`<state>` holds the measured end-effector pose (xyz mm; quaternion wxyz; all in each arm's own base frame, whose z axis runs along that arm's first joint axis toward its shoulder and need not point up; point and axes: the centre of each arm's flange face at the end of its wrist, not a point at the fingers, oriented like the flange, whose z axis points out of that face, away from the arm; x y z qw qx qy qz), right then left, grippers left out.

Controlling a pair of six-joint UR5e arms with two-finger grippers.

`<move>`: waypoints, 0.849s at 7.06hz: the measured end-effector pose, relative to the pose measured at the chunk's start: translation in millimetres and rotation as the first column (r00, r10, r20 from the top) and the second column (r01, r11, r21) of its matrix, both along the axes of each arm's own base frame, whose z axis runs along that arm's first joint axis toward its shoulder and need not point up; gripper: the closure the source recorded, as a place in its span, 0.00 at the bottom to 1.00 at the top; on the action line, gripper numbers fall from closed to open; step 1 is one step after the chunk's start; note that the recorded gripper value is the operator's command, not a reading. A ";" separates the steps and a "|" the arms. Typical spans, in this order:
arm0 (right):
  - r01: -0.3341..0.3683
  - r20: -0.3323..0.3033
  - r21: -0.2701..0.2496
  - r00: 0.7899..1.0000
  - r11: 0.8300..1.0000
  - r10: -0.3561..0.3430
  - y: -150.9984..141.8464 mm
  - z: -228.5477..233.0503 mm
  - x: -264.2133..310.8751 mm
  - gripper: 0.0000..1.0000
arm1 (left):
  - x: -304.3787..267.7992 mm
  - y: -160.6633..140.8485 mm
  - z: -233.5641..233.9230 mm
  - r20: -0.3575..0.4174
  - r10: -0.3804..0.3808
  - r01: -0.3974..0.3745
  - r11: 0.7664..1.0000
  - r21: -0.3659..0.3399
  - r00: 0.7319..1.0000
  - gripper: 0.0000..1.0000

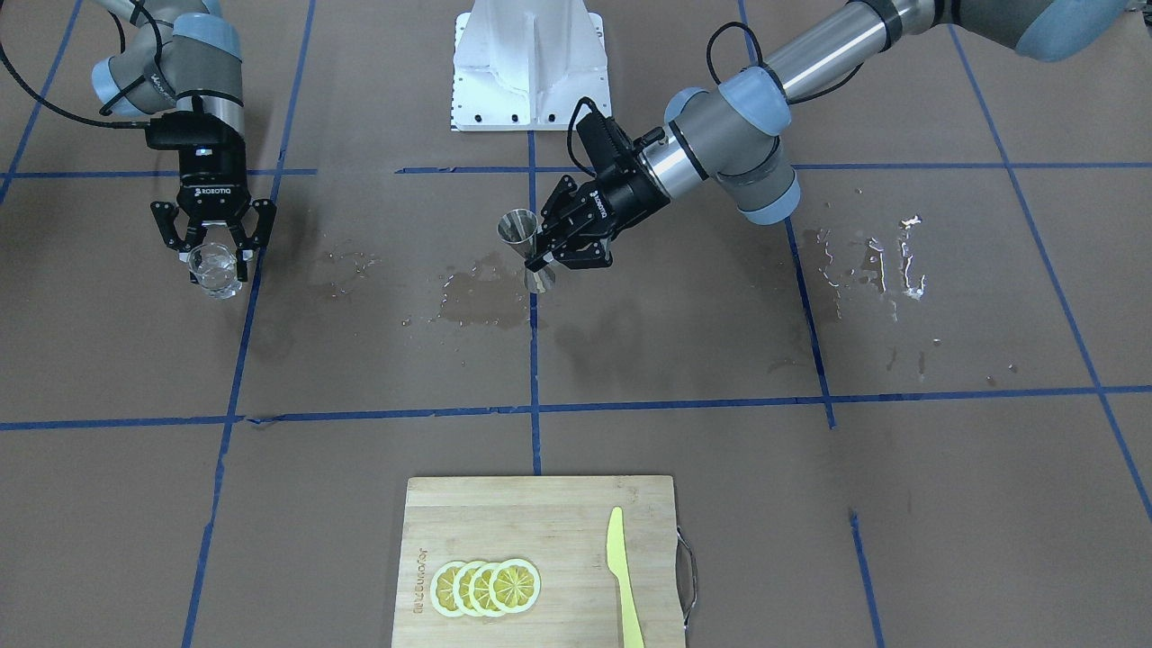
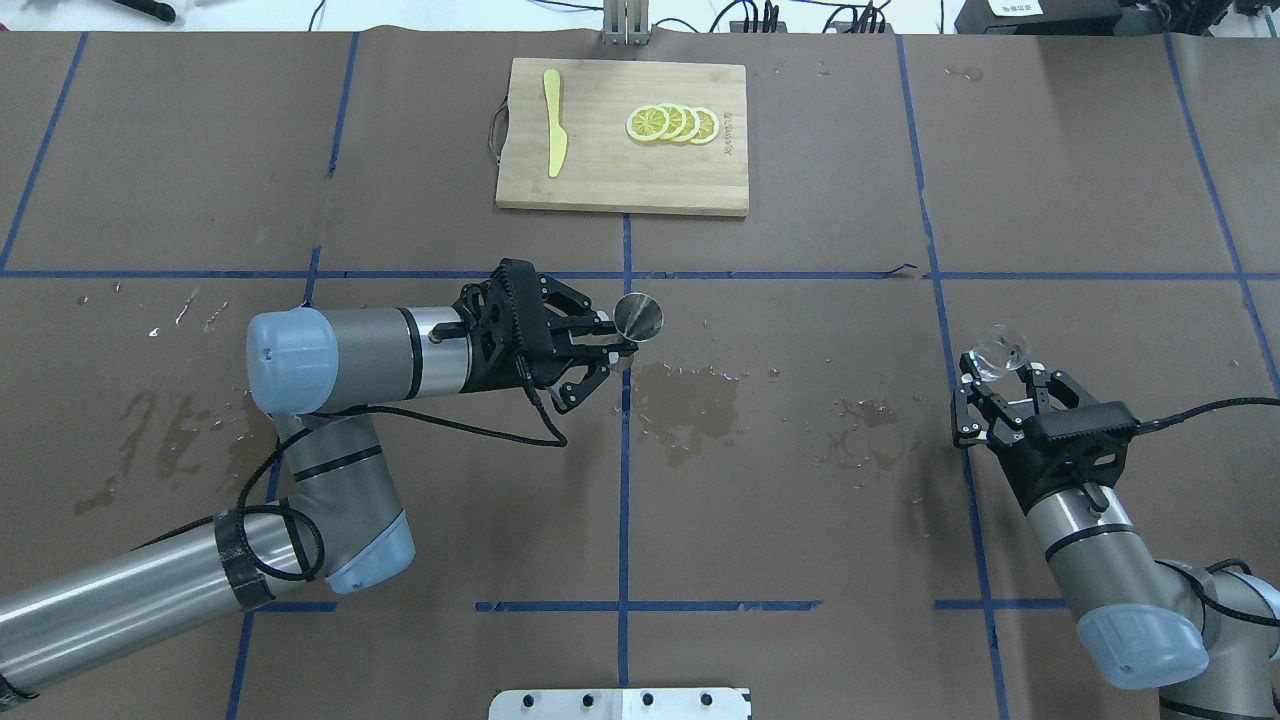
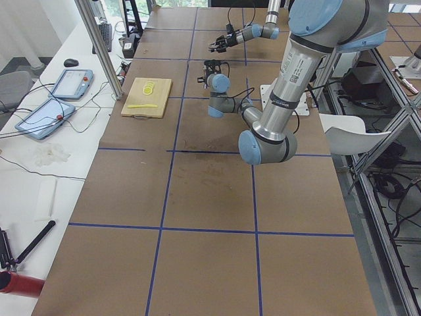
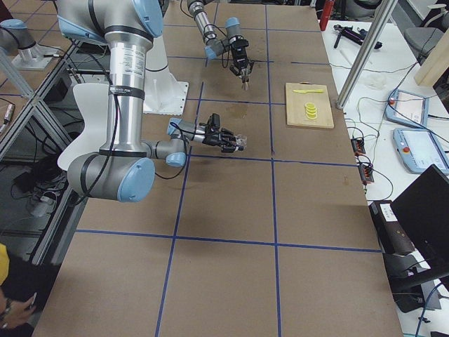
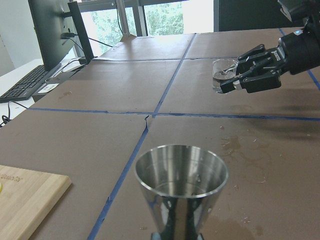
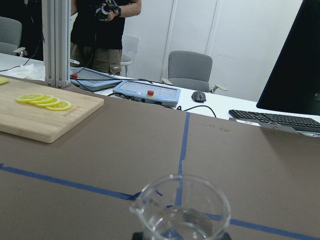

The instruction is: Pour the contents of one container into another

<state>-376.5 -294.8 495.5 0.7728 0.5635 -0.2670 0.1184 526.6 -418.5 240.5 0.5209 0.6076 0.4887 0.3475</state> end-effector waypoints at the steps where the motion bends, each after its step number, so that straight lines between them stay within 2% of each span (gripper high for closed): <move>1: 0.022 -0.027 0.015 0.999 1.000 -0.021 -8.0 -12.6 0.7 1.00 | -0.5 -0.6 0.0 0.000 -0.001 0.001 1.000 0.000 1.000 1.00; 3: 0.104 -0.078 0.071 0.992 0.992 -0.098 -17.9 -65.2 1.8 1.00 | -0.8 -1.5 -0.4 0.001 -0.003 0.003 1.000 0.000 1.000 1.00; 4: 0.141 -0.083 0.097 0.988 0.985 -0.133 -21.2 -91.7 1.0 1.00 | -0.8 -1.9 -0.6 0.002 -0.003 0.003 1.000 -0.001 1.000 1.00; 6: 0.167 -0.099 0.119 0.983 0.979 -0.156 -30.0 -144.0 -20.9 1.00 | 0.6 -2.1 0.4 0.006 -0.003 0.003 1.000 -0.005 1.000 1.00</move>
